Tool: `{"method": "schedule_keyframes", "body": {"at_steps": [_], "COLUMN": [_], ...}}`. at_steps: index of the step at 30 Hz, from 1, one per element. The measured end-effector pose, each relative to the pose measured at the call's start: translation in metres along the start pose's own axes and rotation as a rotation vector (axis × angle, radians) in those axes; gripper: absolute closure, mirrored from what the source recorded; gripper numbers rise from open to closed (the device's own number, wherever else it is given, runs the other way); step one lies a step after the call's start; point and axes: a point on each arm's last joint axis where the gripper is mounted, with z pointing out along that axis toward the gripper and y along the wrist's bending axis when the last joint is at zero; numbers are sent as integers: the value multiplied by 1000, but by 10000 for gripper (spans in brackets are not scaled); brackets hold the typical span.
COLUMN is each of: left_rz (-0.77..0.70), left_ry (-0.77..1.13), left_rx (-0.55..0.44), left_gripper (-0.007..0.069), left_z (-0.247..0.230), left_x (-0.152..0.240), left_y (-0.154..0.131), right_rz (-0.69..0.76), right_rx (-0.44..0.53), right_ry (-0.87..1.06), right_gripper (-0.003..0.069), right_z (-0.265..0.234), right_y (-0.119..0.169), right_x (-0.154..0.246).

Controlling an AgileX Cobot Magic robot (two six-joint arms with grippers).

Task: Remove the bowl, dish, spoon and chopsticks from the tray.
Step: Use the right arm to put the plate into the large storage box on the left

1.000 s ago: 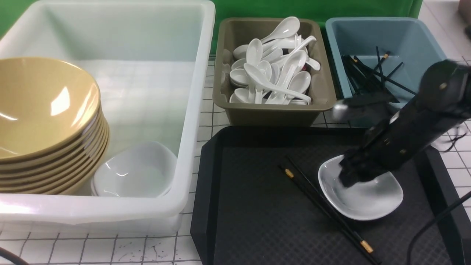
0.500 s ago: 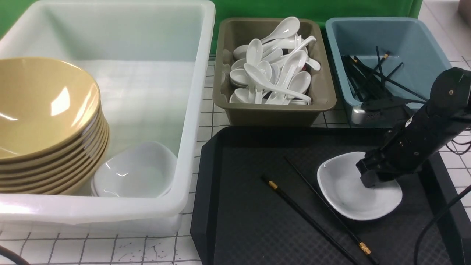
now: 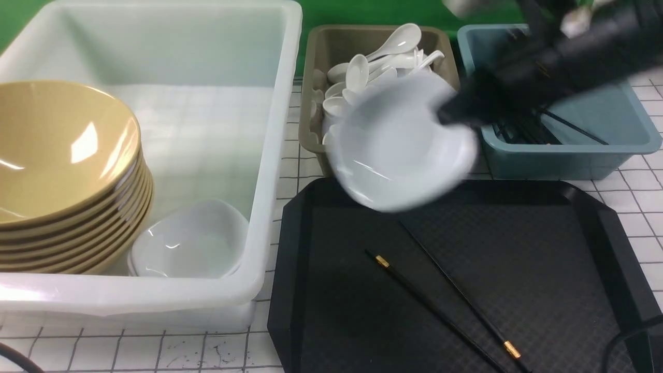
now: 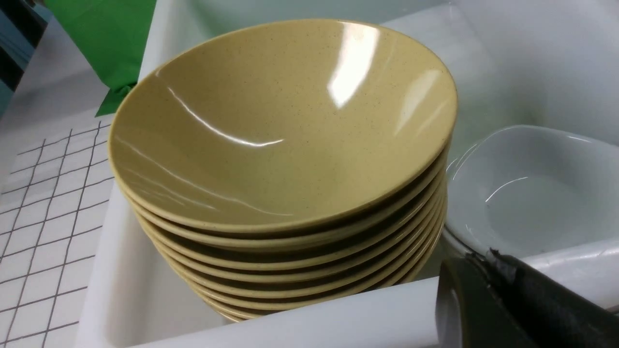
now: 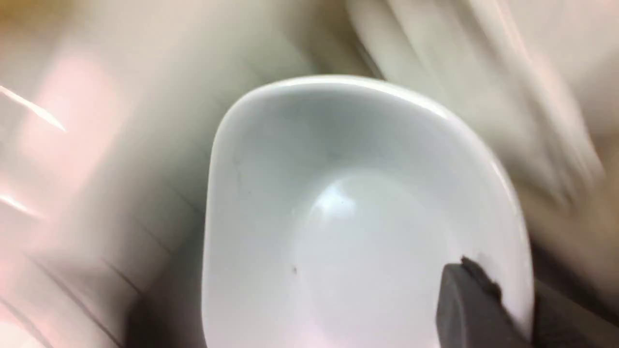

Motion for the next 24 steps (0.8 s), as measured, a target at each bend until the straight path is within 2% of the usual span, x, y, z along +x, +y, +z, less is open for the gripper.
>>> {"method": "schedule_keyframes", "body": {"at_steps": [1,3,4,7,12,16,18,19,20,24], "left_rz": [-6,-11,-16,-24,-26,-16,-10,-8,-5,0], "left_ry": [0,-1,-1,-2,4,0,-1,0,-1,2], "left_rx": [1,3,6,8,13,35,45,48,50,49], "left_gripper": [637,637,637,637,637,637,637,637,637,637], "left_z": [0,0,0,0,0,0,0,0,0,0], "left_x": [0,0,0,0,0,0,0,0,0,1], "left_y": [0,0,-1,-1,-1,-2,-3,-3,-3,-3], "right_rz": [-43,-94,-177,-309,-386,-409,-415,-417,-417,-440], "right_rx": [-38,-71,-114,-151,-171,-177,-177,-180,-182,-185], "right_ry": [-42,-76,-101,-92,24,68,79,91,95,109], "right_gripper": [591,591,591,591,589,568,533,482,464,262], "right_z": [7,17,39,89,156,175,176,176,176,165], "right_y": [19,36,60,89,98,100,100,100,100,100], "right_x": [-11,-21,-28,-29,-4,8,9,11,11,4]}}
